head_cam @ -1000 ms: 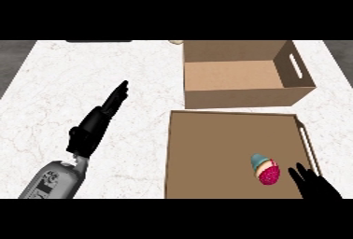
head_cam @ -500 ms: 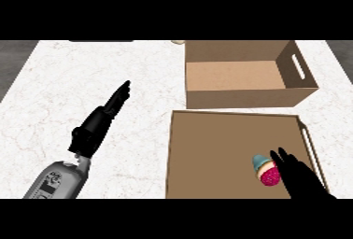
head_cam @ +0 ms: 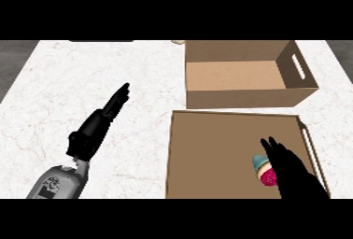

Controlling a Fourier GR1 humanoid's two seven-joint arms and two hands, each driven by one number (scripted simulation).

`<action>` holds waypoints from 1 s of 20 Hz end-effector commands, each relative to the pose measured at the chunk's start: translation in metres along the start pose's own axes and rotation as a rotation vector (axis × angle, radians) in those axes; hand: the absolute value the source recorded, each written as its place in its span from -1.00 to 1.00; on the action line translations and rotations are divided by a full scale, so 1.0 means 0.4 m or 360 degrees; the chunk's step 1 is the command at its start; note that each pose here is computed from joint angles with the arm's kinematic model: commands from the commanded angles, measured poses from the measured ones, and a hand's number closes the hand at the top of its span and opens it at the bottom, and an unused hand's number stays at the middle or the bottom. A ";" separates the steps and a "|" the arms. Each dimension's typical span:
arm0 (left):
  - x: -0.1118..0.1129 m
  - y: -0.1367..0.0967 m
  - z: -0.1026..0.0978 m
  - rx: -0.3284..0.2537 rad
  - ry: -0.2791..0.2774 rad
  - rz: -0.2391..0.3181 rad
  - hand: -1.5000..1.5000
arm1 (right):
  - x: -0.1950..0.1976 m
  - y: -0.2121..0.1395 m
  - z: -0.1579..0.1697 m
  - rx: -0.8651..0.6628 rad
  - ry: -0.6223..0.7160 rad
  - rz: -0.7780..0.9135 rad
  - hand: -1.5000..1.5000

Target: Pick the cupcake from the tray and place it in the cardboard box

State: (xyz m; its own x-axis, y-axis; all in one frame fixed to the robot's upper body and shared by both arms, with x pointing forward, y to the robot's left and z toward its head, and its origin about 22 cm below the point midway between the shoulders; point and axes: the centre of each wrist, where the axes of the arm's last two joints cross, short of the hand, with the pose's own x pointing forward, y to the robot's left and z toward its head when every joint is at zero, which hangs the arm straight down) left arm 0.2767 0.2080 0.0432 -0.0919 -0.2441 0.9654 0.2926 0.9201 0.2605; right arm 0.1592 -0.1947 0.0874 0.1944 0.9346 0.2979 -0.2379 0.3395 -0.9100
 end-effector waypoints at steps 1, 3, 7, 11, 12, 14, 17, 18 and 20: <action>0.007 -0.009 -0.076 -0.0004 0.0006 0.0005 0.00 | -0.007 0.029 -0.005 -0.0007 -0.0030 0.0002 -1.00; 0.030 0.042 0.000 0.0003 0.0001 -0.0001 0.00 | -0.041 0.034 -0.035 -0.0024 -0.0044 0.0017 -1.00; 0.006 0.031 0.001 -0.0007 0.0008 -0.0015 0.00 | -0.031 0.053 -0.015 -0.0041 -0.0022 0.0025 -1.00; -0.006 0.011 0.008 0.0009 0.0012 -0.0026 0.00 | -0.043 0.042 -0.012 0.0012 -0.0025 0.0046 -1.00; 0.013 0.000 -0.063 0.0017 -0.0005 0.0013 0.00 | -0.059 0.039 -0.046 0.0031 -0.0016 0.0050 -1.00; -0.042 -0.012 -0.029 -0.0009 -0.0006 0.0017 0.00 | -0.054 0.059 -0.053 0.0047 -0.0012 0.0051 -1.00; -0.005 0.038 -0.020 -0.0010 0.0008 0.0007 0.00 | -0.024 0.069 -0.042 0.0089 0.0025 0.0071 -1.00; -0.019 -0.013 -0.029 0.0002 -0.0004 0.0007 0.00 | -0.059 0.119 -0.072 0.0088 0.0018 0.0065 -1.00; 0.026 0.015 0.003 0.0015 -0.0015 0.0007 0.00 | -0.033 0.079 -0.067 0.0117 0.0029 0.0087 -1.00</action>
State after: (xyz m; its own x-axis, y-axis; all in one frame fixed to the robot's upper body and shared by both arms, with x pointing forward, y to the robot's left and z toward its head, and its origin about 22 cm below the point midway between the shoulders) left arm 0.2839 0.2108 0.0451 -0.0956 -0.2442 0.9650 0.2885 0.9210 0.2617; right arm 0.1741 -0.2009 0.0497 0.1924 0.9471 0.2569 -0.2941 0.3054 -0.9057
